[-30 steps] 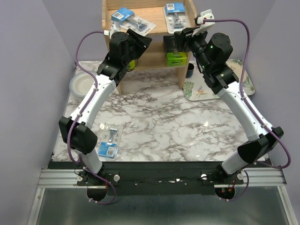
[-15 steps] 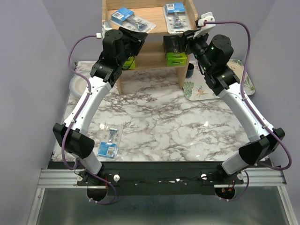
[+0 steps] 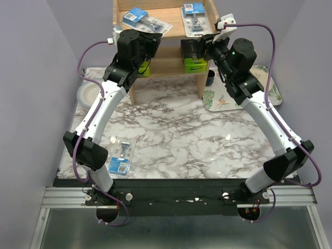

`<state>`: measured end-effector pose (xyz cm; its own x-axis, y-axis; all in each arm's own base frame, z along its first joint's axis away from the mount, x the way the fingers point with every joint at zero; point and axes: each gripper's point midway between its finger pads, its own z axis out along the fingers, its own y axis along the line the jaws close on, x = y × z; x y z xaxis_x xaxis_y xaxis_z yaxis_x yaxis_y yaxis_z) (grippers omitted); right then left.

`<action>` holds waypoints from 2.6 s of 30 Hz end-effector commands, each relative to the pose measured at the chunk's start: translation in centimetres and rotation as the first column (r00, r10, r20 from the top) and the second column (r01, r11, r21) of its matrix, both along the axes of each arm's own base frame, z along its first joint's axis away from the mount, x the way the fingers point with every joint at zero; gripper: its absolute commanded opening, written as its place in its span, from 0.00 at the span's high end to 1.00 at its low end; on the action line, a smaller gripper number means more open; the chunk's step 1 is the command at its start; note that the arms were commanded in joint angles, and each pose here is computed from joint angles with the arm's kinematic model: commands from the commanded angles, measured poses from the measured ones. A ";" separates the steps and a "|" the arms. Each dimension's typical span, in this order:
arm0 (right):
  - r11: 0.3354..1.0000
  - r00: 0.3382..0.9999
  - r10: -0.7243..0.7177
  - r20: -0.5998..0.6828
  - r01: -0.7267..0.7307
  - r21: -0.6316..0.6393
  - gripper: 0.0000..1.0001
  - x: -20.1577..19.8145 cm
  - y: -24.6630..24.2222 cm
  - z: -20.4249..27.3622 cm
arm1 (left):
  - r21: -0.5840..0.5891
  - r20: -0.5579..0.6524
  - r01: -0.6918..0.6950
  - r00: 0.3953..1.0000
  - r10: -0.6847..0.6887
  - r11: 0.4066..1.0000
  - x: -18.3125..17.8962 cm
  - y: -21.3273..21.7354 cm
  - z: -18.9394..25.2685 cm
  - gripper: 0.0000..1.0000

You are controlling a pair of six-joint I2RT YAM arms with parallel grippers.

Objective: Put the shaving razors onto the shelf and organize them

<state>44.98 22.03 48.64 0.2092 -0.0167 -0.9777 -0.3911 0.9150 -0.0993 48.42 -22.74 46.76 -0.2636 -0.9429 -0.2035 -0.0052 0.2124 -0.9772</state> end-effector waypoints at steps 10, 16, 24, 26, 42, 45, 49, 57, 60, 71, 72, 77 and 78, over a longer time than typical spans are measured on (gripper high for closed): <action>1.000 1.000 -0.015 -0.006 0.015 -0.010 0.39 1.0 -0.2 -0.5 | -0.017 -0.042 -0.065 0.997 0.065 0.998 1.1 1.1 -0.8 0.59; 1.000 1.000 -0.017 -0.002 0.017 -0.006 0.39 1.3 -0.2 -0.2 | -0.028 -0.049 -0.056 0.997 0.055 0.998 1.1 0.8 -0.5 0.59; 1.000 1.000 -0.025 -0.001 0.025 -0.010 0.39 1.5 -0.4 -0.3 | -0.017 -0.085 -0.042 0.996 0.041 0.999 -1.0 1.4 -0.8 0.58; 1.000 1.000 -0.025 -0.007 0.024 -0.010 0.39 1.6 -0.3 -0.5 | -0.014 -0.087 -0.045 0.995 0.044 0.999 -0.9 1.4 -0.9 0.58; 0.999 0.999 -0.035 -0.011 0.034 -0.026 0.39 1.7 -0.5 -1.2 | -0.013 -0.056 -0.081 0.995 0.080 0.997 1.8 1.0 -1.0 0.58; 0.999 0.999 -0.038 -0.005 0.038 -0.026 0.39 1.7 -0.6 -1.0 | -0.010 -0.054 -0.086 0.995 0.085 0.996 2.1 1.0 -1.2 0.65; 0.999 0.999 -0.045 -0.006 0.045 -0.029 0.39 2.1 -0.6 -1.3 | -0.042 -0.050 -0.090 0.995 0.088 0.995 1.9 1.1 -0.7 0.80; 0.998 0.999 -0.045 -0.008 0.045 -0.033 0.39 2.3 -0.5 -1.6 | 0.003 0.025 -0.040 0.999 0.040 0.999 1.0 1.5 0.6 0.93; 0.998 0.999 -0.047 -0.007 0.046 -0.031 0.39 2.4 -0.5 -1.6 | 0.077 0.088 0.047 0.995 -0.054 0.996 0.1 1.0 0.8 0.96; 0.998 0.999 -0.051 -0.011 0.051 -0.034 0.38 2.4 -0.9 -1.9 | 0.358 0.285 0.286 0.873 -0.396 0.889 -4.2 0.2 1.8 1.00; 0.998 0.999 -0.051 -0.014 0.050 -0.032 0.38 2.4 -0.9 -1.9 | 0.374 0.288 0.307 0.858 -0.425 0.875 -4.7 -0.1 1.6 1.00; 0.998 0.999 -0.050 -0.012 0.050 -0.028 0.38 2.5 -0.9 -1.8 | 0.450 0.337 0.397 0.754 -0.564 0.800 -7.2 -1.9 1.8 1.00; 0.998 0.999 -0.050 -0.013 0.050 -0.027 0.38 2.5 -0.9 -1.8 | 0.457 0.341 0.401 0.745 -0.573 0.794 -7.3 -2.0 1.8 1.00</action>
<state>46.94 21.54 46.96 0.1863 -0.0532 -0.9810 -0.3676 0.9222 -0.1198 45.27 -22.50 46.53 -0.4508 -0.6969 -0.5578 0.3834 0.4131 -0.8260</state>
